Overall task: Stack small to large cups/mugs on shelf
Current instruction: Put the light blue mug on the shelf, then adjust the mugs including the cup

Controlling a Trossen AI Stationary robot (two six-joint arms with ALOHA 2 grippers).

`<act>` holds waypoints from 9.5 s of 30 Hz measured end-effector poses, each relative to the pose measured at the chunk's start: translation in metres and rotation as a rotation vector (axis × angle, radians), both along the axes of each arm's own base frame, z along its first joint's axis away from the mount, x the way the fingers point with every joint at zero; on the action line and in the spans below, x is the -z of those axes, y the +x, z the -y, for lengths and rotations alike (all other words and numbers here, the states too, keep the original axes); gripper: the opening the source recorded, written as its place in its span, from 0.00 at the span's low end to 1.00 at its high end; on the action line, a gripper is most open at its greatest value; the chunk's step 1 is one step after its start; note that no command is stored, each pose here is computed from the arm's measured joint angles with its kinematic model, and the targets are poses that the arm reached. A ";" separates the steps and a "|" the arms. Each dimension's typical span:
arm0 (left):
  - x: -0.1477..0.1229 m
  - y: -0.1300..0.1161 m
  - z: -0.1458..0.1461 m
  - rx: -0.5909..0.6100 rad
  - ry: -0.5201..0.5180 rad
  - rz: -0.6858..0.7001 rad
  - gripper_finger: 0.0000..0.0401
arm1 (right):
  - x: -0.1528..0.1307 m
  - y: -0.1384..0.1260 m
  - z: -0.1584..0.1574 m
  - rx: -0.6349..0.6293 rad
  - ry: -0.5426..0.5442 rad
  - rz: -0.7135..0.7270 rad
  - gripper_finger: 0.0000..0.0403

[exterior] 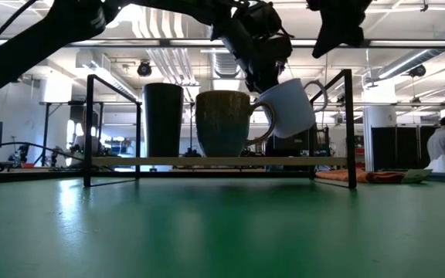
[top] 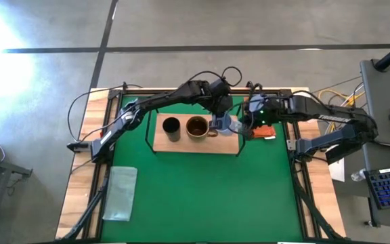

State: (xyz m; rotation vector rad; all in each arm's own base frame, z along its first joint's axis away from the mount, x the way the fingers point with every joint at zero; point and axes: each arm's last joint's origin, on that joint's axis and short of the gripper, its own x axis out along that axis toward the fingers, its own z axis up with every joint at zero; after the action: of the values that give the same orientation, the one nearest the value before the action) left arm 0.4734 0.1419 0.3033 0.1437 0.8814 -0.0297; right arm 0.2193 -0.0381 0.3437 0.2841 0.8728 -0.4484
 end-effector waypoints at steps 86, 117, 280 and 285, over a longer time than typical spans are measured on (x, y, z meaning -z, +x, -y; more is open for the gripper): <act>0.015 -0.007 -0.028 -0.072 -0.032 -0.016 0.19 | 0.037 -0.049 0.006 0.232 0.105 -0.025 0.29; 0.029 -0.022 -0.050 -0.111 -0.054 -0.026 0.19 | 0.031 -0.058 0.012 0.288 0.050 -0.001 0.25; -0.054 -0.259 0.144 -0.790 -0.298 0.071 0.19 | 0.047 0.112 0.054 -0.479 0.094 -0.608 0.28; -0.054 -0.259 0.144 -0.790 -0.298 0.071 0.19 | 0.039 0.120 0.054 -0.466 0.036 -0.526 0.28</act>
State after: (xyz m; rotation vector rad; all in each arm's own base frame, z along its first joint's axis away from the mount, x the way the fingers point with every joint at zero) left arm 0.2141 -0.0025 0.3573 -0.4841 0.8037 0.5752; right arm 0.3391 -0.0920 0.3042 -0.0165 1.4195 -0.0653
